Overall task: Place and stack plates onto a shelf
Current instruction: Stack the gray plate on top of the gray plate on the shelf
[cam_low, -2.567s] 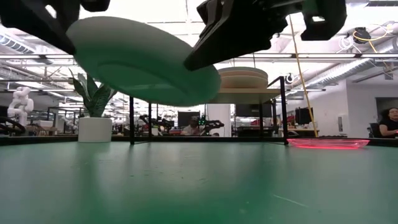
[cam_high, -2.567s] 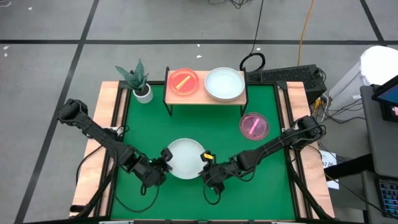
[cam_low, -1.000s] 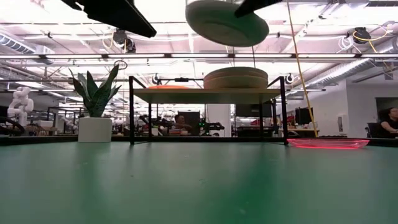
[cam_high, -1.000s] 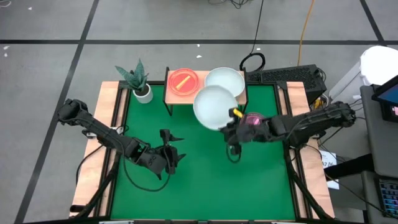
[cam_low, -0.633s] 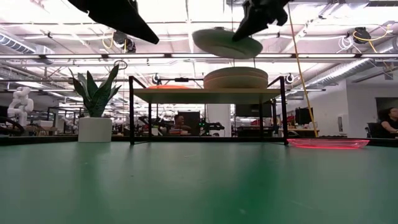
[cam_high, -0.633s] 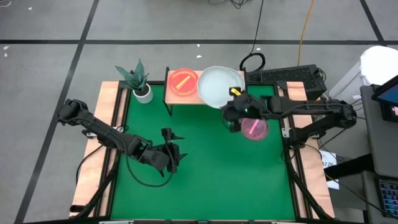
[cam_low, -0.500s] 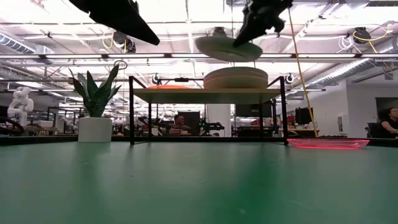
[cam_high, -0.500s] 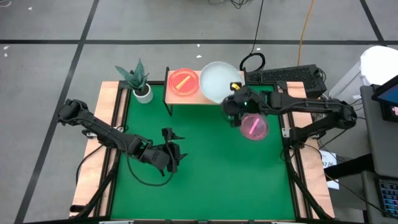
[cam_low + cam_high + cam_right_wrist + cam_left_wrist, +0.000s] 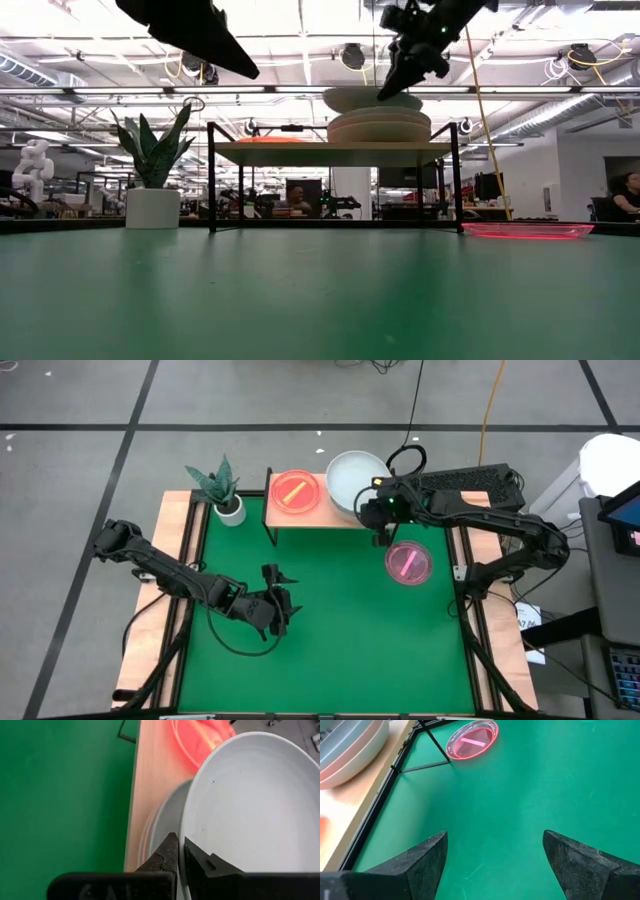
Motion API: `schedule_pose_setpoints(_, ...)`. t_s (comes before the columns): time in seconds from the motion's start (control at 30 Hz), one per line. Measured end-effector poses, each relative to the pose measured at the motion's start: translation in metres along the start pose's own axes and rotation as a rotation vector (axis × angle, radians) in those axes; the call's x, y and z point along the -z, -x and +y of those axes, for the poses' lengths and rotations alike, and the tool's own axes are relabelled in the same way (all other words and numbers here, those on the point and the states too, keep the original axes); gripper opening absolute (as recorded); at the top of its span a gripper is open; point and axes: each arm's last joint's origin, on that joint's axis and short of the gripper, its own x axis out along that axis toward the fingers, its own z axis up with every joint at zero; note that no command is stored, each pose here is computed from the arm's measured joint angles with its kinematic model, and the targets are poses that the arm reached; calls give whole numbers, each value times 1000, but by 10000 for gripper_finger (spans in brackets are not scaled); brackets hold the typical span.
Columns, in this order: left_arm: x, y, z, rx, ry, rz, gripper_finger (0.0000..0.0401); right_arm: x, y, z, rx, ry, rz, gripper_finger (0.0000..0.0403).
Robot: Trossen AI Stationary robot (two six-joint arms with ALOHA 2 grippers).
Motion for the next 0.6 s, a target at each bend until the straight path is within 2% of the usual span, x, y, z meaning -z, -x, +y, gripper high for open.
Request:
schedule_pose_setpoints(0.17,0,0,0,0,9,1,328,3,-11,-2,-6,-3,30,2)
schedule_pose_setpoints(0.6,3,0,0,-2,1,23,328,4,-11,-2,2,11,36,3)
